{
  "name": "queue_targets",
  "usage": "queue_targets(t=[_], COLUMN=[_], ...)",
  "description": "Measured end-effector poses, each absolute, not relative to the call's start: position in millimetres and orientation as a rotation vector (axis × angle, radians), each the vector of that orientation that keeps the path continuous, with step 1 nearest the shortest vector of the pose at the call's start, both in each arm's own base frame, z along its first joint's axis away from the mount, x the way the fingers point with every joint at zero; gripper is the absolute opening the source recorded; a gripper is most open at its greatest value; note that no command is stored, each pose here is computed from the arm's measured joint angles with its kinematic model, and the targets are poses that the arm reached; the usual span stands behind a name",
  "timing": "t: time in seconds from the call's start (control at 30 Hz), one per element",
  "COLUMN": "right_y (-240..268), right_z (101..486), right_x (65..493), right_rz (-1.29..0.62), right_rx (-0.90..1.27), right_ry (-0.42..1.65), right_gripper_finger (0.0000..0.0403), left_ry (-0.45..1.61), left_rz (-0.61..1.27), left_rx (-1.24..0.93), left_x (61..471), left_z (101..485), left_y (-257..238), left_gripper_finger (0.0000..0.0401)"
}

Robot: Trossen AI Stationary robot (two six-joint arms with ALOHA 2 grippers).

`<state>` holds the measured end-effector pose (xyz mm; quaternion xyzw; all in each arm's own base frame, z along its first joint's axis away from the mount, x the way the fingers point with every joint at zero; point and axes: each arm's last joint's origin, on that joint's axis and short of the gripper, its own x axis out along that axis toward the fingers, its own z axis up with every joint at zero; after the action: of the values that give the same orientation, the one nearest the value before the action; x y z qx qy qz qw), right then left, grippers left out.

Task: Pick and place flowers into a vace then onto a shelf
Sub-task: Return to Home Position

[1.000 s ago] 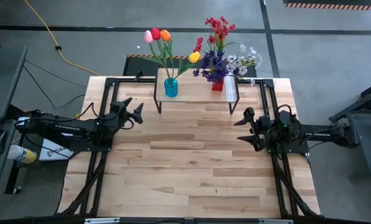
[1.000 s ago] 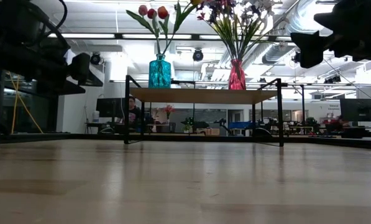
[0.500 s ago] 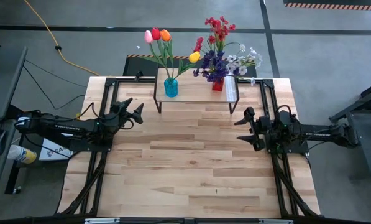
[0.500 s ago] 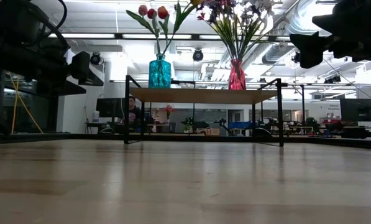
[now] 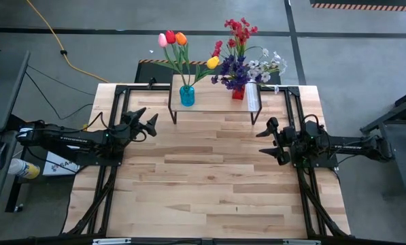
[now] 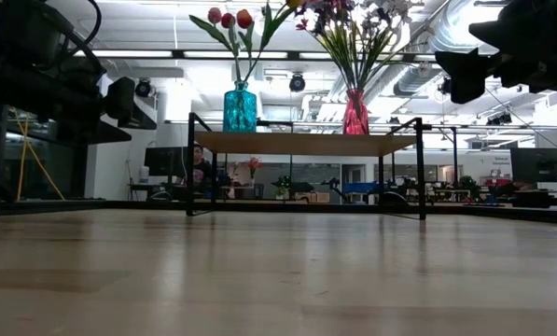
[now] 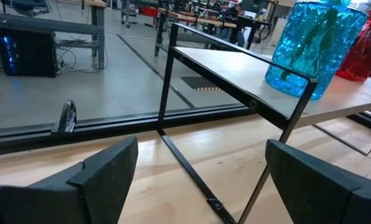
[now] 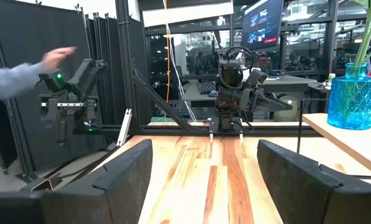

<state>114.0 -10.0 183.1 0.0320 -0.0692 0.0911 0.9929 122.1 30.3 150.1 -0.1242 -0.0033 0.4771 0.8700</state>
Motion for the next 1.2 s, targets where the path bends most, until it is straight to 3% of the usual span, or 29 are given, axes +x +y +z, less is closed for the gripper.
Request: queue_targets(t=[1.2], right_y=[-10.0], right_z=[182.9], right_x=[114.0], right_rz=[0.183], right_rx=[0.064], right_ry=[-0.138], right_gripper_finger=[0.0280], left_ry=[-0.222], left_rz=[0.965], left_rx=[-0.359], left_x=[94.0], left_z=[171.8], left_y=[28.7], left_gripper_finger=[0.0386])
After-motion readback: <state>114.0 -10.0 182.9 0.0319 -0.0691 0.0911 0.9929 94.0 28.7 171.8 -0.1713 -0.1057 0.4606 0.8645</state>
